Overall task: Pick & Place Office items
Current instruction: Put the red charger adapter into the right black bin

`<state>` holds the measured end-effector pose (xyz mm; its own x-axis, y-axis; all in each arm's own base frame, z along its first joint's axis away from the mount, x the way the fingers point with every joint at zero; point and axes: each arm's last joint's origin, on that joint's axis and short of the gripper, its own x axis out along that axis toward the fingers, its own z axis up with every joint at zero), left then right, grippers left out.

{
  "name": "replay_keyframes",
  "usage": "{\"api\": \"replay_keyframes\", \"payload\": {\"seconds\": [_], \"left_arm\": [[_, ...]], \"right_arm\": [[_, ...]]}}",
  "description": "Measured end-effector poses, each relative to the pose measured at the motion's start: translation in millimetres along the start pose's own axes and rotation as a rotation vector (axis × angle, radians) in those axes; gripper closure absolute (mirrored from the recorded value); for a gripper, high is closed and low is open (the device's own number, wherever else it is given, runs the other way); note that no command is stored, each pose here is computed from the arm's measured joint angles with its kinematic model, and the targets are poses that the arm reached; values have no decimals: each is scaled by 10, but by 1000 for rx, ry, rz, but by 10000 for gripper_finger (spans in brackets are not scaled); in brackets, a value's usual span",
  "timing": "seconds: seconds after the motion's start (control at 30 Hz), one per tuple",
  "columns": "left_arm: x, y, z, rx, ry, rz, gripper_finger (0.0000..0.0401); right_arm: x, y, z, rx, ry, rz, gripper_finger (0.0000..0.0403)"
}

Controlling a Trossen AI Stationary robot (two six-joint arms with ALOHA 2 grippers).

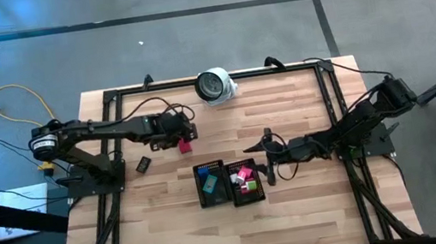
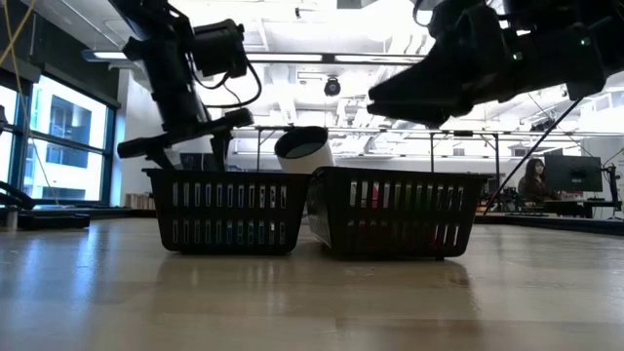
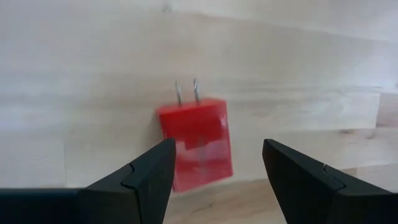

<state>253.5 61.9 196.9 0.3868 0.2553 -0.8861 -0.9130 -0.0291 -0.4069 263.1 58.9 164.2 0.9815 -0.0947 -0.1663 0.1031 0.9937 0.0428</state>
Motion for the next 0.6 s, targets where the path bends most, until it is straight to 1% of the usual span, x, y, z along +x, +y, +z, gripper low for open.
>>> {"api": "replay_keyframes", "payload": {"seconds": [0.23,0.37,0.5,0.6], "left_arm": [[-27,-13,-150,-79,-7,3,167],[-33,-5,-195,-127,0,15,167],[-22,-2,-206,-146,0,25,167],[22,-58,-210,-151,0,39,167]], "right_arm": [[-44,117,-68,-15,57,51,180],[-87,221,-92,2,72,88,180],[-134,314,-133,-13,104,123,180],[-169,377,-164,-33,126,148,180]]}}
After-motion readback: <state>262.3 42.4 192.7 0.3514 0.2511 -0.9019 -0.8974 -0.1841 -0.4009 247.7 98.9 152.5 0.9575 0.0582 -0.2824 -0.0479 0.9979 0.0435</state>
